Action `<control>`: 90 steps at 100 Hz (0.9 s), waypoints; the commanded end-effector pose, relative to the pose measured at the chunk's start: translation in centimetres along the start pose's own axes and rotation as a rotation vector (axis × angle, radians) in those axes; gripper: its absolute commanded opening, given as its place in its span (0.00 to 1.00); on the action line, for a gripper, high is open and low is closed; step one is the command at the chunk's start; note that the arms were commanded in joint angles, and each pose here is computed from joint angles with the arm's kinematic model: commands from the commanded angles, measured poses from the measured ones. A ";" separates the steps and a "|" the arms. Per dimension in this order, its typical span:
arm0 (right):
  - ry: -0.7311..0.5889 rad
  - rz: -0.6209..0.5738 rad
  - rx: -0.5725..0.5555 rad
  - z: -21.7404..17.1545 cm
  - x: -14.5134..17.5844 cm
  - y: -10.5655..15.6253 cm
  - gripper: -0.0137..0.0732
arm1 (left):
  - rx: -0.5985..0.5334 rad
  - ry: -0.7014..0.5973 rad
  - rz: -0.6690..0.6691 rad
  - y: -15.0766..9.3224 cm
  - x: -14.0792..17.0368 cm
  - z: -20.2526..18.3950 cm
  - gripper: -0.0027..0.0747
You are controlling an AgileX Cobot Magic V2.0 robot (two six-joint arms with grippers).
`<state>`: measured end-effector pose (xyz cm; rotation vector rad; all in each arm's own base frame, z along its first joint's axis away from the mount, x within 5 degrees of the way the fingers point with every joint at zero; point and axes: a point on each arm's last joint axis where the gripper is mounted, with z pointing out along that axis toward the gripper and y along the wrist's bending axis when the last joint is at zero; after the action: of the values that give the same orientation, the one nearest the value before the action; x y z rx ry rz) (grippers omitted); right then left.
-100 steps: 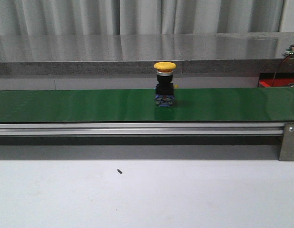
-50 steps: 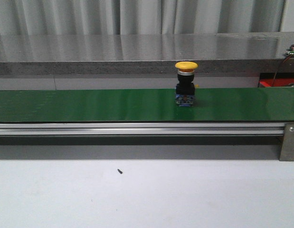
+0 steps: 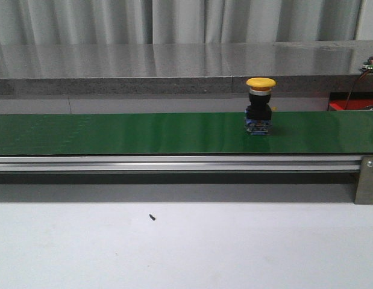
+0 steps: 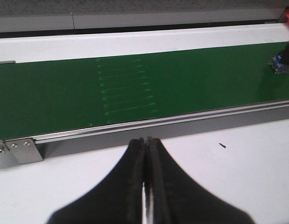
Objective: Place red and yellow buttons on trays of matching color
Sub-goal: 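Carry the yellow button into the yellow tray and open the right gripper, then return the right gripper to the conveyor end and grasp the next yellow button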
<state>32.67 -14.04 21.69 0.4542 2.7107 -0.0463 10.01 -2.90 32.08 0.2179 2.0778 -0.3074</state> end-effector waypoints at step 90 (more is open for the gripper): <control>-0.107 -0.688 -0.215 -9.2 0.9 15.8 0.90 | 0.005 -0.086 -0.014 -0.2 -1.3 -0.5 0.01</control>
<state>32.97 1.38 29.00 -0.5080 2.6795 0.0444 10.01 -2.90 32.08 0.2179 2.0778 -0.3074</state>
